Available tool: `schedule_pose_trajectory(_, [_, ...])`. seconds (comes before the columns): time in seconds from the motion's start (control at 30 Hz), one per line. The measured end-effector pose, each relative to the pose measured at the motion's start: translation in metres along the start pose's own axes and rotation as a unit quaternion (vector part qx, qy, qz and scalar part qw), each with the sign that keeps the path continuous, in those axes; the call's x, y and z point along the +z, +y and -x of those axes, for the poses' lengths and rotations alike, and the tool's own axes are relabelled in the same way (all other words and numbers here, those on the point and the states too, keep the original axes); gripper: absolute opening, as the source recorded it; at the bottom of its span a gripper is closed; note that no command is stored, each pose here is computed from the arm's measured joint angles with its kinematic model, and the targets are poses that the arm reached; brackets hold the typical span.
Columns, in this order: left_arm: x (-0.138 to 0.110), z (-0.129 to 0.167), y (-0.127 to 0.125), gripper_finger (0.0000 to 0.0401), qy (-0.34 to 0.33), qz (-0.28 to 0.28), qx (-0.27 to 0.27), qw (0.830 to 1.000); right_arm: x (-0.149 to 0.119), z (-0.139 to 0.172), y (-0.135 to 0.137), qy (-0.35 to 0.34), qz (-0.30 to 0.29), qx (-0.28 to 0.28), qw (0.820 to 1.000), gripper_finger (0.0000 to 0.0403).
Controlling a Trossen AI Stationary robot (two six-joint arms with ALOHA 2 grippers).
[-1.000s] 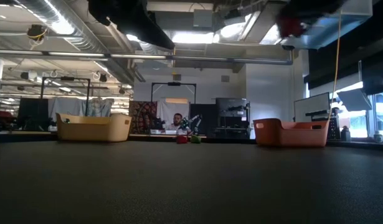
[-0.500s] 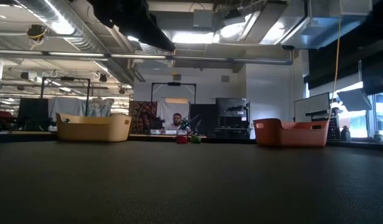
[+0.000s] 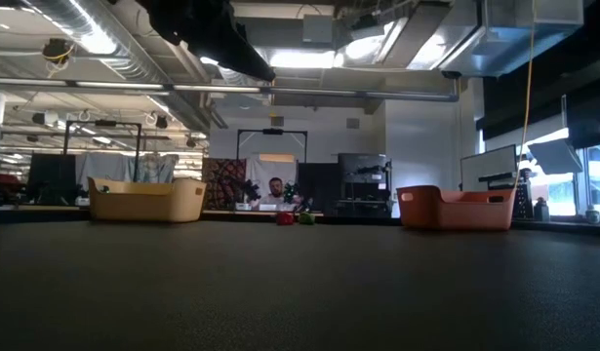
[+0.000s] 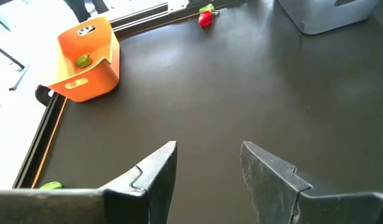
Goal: Sort produce into baskets
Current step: Put the red chili pepper into the gray bin
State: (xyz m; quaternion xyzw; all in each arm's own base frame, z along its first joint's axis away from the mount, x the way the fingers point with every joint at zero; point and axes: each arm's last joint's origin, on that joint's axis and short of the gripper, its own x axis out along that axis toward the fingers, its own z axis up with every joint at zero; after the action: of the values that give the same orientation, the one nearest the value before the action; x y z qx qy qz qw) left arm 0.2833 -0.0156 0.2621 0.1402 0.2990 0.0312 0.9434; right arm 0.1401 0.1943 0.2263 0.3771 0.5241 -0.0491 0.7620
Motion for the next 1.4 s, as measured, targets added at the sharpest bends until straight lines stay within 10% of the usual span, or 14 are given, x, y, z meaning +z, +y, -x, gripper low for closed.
schedule_pose_trajectory(0.63, [0.0,0.0,0.0,0.0173,0.001,-0.002,0.0,1.0,-0.024,-0.035,-0.025,0.136,-0.085,-0.204,0.966,0.0021])
schedule_pose_trajectory(1.0, [0.0,0.0,0.0,0.0173,0.001,-0.003,0.0,1.0,-0.025,-0.032,-0.019,0.177,-0.098,-0.172,0.964,0.015])
schedule_pose_trajectory(1.4, [0.0,0.0,0.0,0.0173,0.001,-0.003,0.0,1.0,-0.012,0.01,-0.011,0.113,-0.142,-0.059,0.982,0.016])
